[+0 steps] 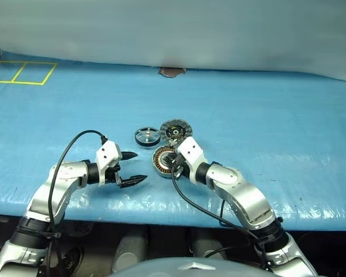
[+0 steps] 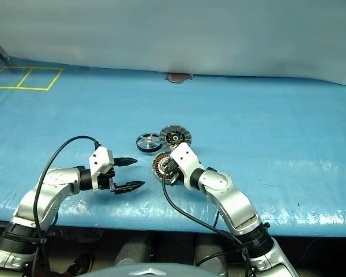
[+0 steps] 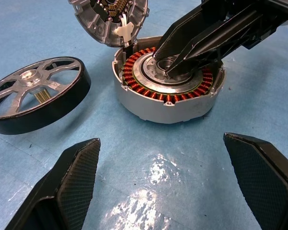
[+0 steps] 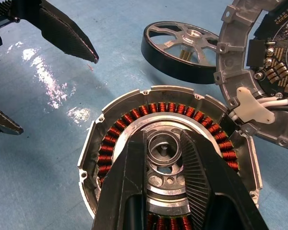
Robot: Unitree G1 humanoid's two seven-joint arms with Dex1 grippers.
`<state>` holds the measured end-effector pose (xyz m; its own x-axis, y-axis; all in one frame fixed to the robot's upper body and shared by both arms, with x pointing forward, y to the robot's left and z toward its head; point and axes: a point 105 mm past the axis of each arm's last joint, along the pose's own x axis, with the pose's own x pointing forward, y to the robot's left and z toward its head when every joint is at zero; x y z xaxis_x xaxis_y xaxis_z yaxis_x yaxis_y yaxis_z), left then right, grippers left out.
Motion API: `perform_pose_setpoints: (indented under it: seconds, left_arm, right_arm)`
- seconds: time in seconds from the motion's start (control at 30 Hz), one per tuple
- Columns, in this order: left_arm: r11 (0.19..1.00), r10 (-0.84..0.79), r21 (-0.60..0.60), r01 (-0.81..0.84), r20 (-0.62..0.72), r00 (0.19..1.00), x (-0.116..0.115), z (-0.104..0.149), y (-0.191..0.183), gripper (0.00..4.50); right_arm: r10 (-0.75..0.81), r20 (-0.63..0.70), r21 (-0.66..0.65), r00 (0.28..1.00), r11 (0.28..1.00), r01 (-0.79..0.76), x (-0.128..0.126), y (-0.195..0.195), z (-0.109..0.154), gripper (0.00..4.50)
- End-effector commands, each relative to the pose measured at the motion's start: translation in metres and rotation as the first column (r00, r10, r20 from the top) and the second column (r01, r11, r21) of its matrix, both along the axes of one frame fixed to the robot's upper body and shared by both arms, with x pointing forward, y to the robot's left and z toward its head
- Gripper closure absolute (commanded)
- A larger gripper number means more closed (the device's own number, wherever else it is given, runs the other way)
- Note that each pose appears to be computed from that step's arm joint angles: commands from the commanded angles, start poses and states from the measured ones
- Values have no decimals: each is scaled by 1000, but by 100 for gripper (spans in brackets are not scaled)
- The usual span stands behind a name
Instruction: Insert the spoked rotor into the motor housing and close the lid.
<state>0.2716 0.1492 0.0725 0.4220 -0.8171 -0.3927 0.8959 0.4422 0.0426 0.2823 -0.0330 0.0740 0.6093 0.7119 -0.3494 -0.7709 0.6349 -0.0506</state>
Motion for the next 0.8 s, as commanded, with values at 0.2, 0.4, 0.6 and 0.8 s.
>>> perform_pose_setpoints:
  seconds: [0.2,0.4,0.6,0.8]
  left_arm:
    - [1000,-24,2,24,67,997,2,13,-4,0]
    - [1000,-27,3,27,70,997,3,13,-5,0]
    - [1000,-27,3,27,76,997,4,13,-6,0]
    - [1000,-23,1,23,79,997,4,13,-6,0]
  right_arm:
    - [20,29,11,999,1000,-21,-3,2,8,382]
    - [35,30,4,999,999,-36,-5,2,9,382]
    - [33,34,6,999,999,-34,-5,1,9,382]
    - [41,31,16,999,999,-42,-6,3,10,326]
